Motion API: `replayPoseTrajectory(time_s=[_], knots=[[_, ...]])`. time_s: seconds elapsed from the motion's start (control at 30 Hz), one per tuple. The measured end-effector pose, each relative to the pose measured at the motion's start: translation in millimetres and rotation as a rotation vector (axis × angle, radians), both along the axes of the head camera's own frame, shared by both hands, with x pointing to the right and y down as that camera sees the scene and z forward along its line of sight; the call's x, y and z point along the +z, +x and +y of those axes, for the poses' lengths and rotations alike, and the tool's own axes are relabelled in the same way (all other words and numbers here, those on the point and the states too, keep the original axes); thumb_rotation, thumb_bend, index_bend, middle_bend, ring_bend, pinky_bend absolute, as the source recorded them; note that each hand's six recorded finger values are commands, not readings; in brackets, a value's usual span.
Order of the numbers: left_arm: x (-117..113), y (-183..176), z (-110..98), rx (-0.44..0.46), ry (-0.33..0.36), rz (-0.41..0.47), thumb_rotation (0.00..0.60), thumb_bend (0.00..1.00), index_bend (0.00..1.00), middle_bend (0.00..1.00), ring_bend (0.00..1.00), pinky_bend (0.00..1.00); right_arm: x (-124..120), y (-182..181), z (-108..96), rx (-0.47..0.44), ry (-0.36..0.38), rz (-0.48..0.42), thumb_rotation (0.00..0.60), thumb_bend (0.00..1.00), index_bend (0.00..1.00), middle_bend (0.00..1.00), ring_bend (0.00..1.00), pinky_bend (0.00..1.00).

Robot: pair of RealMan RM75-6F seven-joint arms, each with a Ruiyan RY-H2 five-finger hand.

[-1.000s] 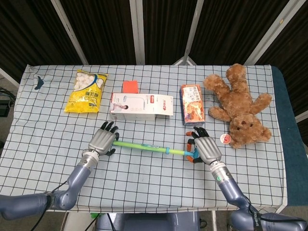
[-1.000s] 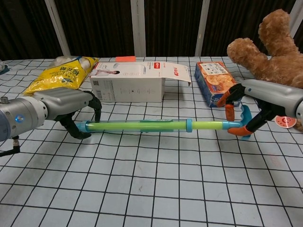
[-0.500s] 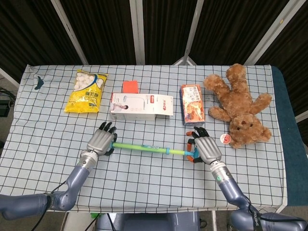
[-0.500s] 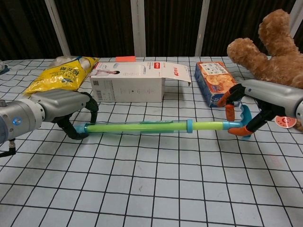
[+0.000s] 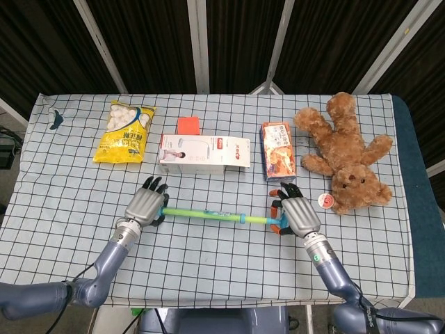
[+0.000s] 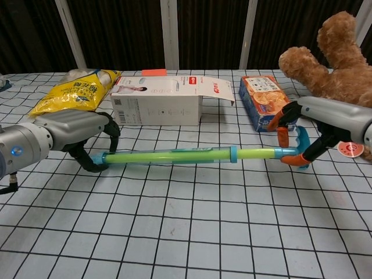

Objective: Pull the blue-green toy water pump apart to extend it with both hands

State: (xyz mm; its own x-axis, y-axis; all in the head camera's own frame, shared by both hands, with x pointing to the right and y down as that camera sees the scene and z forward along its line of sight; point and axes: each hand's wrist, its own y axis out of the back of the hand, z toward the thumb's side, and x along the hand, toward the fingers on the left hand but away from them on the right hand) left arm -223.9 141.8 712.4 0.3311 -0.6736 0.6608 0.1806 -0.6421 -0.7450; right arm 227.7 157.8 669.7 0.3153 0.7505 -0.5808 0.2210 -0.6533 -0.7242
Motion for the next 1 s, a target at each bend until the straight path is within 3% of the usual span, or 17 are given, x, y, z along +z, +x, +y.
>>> replayPoseTrajectory(time_s=[0.4, 1.0], knots=[[-23, -10, 9, -0.036, 0.003, 0.048, 0.6, 0.49, 0.52, 0.17, 0.0, 0.03, -8, 5, 0, 0.013, 0.019, -0.002, 0.6, 0.36, 0.66, 0.25, 0.0, 0.0], [-38, -59, 15, -0.086, -0.003, 0.01, 0.6, 0.49, 0.52, 0.17, 0.0, 0.03, -15, 27, 4, 0.033, 0.035, 0.045, 0.6, 0.36, 0.66, 0.25, 0.0, 0.0]])
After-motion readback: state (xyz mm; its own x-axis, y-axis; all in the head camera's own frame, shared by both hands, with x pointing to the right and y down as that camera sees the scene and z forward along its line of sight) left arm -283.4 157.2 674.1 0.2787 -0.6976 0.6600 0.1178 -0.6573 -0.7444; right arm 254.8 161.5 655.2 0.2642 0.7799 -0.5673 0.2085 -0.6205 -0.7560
